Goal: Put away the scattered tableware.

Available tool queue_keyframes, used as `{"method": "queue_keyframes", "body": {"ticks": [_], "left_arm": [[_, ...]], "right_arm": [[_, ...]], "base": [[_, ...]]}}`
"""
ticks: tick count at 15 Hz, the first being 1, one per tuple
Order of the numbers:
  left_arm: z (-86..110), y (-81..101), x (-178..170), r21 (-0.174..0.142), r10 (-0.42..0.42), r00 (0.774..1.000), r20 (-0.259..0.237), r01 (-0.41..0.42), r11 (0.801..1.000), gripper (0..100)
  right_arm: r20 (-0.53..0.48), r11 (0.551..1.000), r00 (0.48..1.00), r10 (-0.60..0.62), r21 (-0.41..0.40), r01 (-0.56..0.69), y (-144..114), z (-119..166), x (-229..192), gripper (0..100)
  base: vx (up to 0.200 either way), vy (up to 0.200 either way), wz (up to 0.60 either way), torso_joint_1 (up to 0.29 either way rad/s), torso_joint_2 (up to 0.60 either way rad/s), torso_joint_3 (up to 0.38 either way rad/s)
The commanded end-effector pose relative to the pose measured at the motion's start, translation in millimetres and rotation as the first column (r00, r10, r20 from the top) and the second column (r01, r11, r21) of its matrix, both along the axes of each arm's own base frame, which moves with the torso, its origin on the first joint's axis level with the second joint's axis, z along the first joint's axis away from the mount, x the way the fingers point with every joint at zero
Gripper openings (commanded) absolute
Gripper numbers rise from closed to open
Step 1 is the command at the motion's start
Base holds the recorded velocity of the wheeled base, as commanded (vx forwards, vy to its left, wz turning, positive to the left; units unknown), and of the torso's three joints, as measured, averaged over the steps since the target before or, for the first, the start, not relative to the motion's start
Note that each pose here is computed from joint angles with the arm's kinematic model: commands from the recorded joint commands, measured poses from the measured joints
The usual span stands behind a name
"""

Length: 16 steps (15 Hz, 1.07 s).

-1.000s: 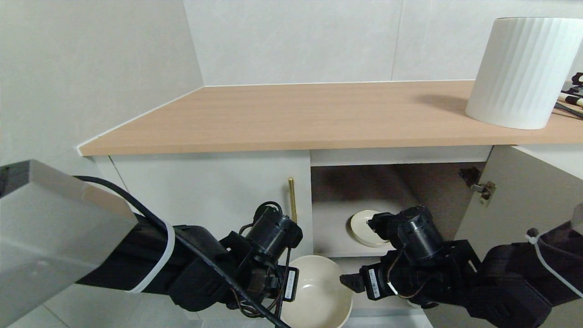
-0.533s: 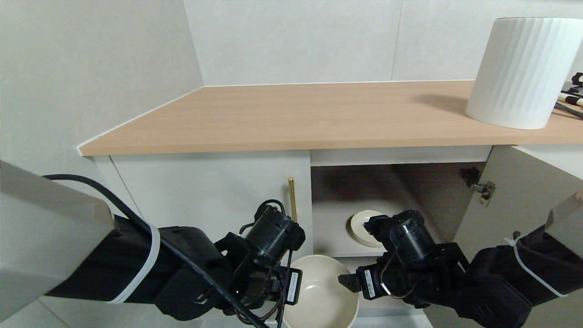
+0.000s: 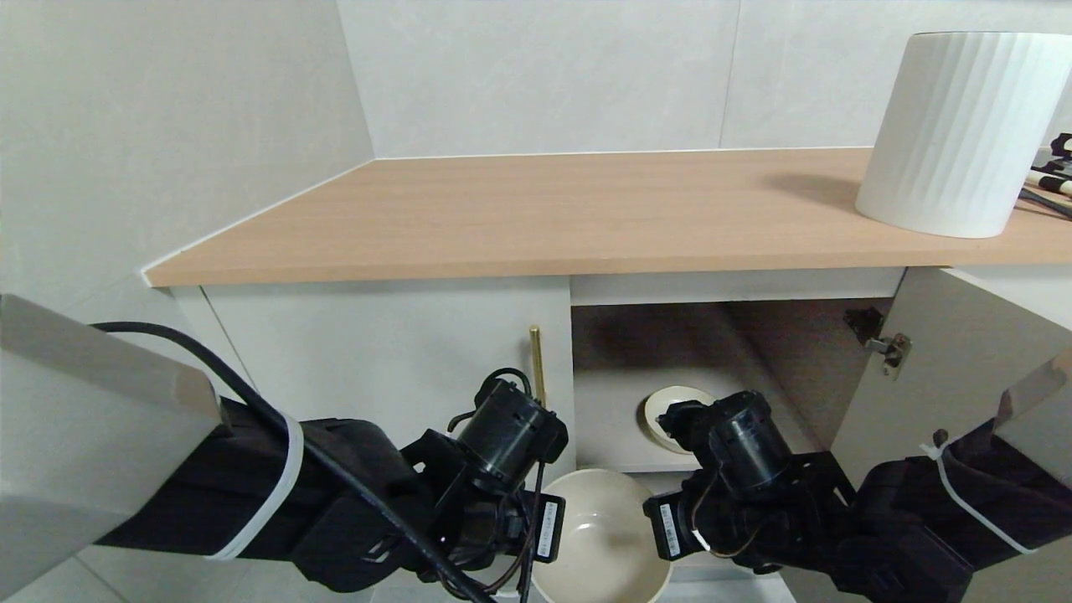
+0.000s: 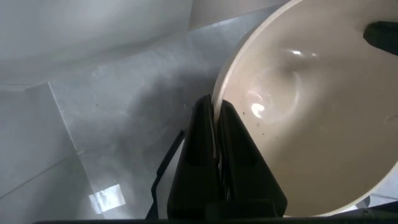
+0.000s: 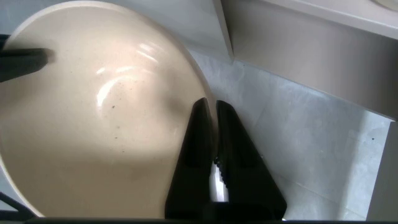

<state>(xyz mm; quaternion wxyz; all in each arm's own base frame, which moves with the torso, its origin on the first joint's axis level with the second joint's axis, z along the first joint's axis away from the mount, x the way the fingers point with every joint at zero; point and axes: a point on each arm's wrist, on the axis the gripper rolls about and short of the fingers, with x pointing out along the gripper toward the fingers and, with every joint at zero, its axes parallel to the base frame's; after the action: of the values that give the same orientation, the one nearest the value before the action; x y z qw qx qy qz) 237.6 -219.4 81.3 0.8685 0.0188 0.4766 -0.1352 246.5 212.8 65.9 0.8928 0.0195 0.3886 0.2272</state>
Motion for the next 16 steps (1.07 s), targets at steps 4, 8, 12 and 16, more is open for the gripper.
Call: {"method": "queue_keyframes", "body": {"ticks": [4,8,12,16], "left_arm": [[-3.3,0.7,0.0,0.017,0.005,1.000,-0.010,-0.005,1.000,0],[-3.9,0.7,0.0,0.018,0.006,1.000,-0.012,-0.006,1.000,0],[-5.2,-0.2,0.9,0.019,0.006,1.000,-0.013,-0.006,1.000,100],[-5.6,0.0,1.4,0.019,0.008,1.000,-0.013,-0.007,1.000,100]], "right_arm": [[-0.002,1.000,1.000,-0.012,-0.012,0.012,-0.9,-1.6,0.5,0],[-0.002,1.000,1.000,-0.013,-0.013,0.013,-1.0,-1.6,0.5,0],[-0.001,1.000,1.000,-0.016,-0.016,0.016,-1.3,-1.9,0.4,0],[-0.002,1.000,1.000,-0.013,-0.022,0.013,-1.8,-2.7,-0.2,0]], "base": [[0.000,0.000,0.00,0.000,0.00,0.000],[0.000,0.000,0.00,0.000,0.00,0.000],[0.000,0.000,0.00,0.000,0.00,0.000],[0.000,0.000,0.00,0.000,0.00,0.000]]}}
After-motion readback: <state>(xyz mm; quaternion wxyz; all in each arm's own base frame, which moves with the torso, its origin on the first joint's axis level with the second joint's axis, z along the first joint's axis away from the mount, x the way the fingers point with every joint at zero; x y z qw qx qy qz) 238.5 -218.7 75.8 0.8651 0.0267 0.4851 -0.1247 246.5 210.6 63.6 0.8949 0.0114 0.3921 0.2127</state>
